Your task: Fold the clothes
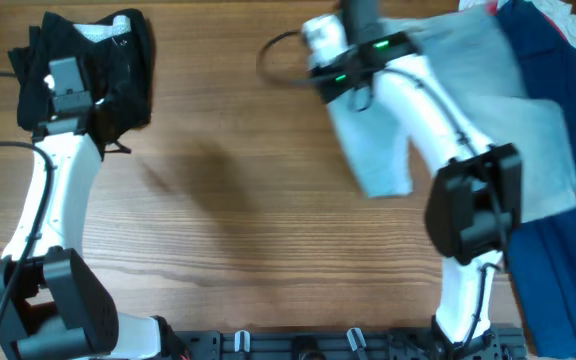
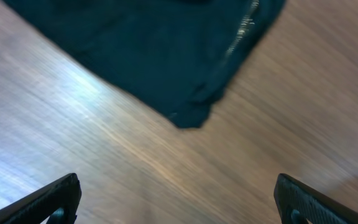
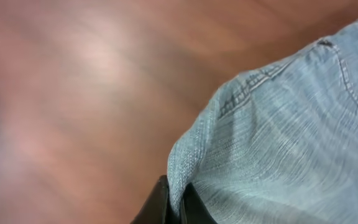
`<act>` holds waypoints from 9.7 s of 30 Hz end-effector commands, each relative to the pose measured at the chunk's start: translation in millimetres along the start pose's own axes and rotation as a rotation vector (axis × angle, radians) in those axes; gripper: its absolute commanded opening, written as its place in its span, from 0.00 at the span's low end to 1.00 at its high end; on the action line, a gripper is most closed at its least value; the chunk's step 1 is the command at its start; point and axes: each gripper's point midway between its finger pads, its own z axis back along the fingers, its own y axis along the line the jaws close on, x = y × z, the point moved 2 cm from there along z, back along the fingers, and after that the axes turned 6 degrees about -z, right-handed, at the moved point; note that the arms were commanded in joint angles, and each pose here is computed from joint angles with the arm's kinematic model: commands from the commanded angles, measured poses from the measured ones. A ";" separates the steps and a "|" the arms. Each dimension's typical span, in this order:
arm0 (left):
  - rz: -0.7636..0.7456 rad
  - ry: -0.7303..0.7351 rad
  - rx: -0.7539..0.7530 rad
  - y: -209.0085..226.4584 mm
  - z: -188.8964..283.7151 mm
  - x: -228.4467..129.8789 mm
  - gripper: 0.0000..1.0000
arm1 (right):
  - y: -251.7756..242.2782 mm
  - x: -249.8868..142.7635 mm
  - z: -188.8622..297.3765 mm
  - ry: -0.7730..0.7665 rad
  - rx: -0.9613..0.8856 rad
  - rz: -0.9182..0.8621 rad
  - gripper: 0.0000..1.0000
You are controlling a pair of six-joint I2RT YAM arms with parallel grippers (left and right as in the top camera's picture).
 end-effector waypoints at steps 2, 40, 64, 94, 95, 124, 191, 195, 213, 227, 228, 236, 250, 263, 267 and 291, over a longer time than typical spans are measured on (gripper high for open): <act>0.008 -0.035 0.019 10.2 11.0 11.6 1.00 | 106.7 10.9 -1.3 -0.015 0.180 0.129 0.04; 0.017 0.027 -0.359 -9.6 19.1 17.8 1.00 | 18.4 28.1 30.1 -0.032 -0.024 -0.111 1.00; -0.435 0.064 -0.452 -145.4 43.4 -61.6 1.00 | -107.3 -12.8 -119.8 -0.132 0.077 -0.105 0.83; -0.432 0.009 -0.365 -135.8 38.0 -49.9 1.00 | -10.6 178.0 2.6 -0.765 0.359 -0.074 0.59; -0.434 0.008 -0.365 -135.8 38.0 -49.8 1.00 | -12.0 177.8 9.0 -0.755 0.354 -0.081 0.78; -0.467 0.031 -0.310 -125.4 35.0 -55.0 1.00 | -81.4 -111.8 -38.5 0.267 -0.289 -0.746 1.00; -0.099 0.246 -0.188 -49.0 -96.4 -61.7 0.64 | -82.5 41.3 61.3 -0.157 -0.095 -0.388 1.00; -0.099 0.234 -0.192 -50.2 -99.3 -59.8 0.46 | -82.5 41.3 61.3 -0.157 -0.095 -0.388 1.00; -0.104 0.347 -0.128 -35.2 -97.0 -84.5 0.04 | -81.5 40.1 61.0 -0.151 -0.091 -0.389 1.00; 0.075 0.513 0.234 58.9 0.5 -101.6 0.04 | -78.6 26.1 59.4 -0.088 -0.087 -0.404 1.00; 0.099 0.520 0.236 64.3 0.8 -101.1 0.04 | -79.0 25.7 59.5 -0.087 -0.087 -0.405 1.00; 0.167 0.528 0.258 86.6 2.1 -97.8 0.27 | -67.6 8.4 58.8 -0.004 -0.025 -0.387 1.00; 0.176 0.372 0.028 51.2 44.2 -55.2 1.00 | 72.3 -45.3 52.4 0.360 0.247 -0.307 1.00; 0.165 0.026 -0.028 50.2 128.7 -11.4 1.00 | 126.0 -92.6 -14.8 0.427 -0.024 -0.323 0.96; 0.170 0.008 -0.018 51.8 128.7 -7.9 1.00 | 123.8 -83.9 -18.6 0.383 -0.015 -0.227 0.92; 0.141 0.033 -0.009 53.4 128.7 -13.8 1.00 | 164.6 -103.0 -43.4 0.423 0.231 0.252 0.40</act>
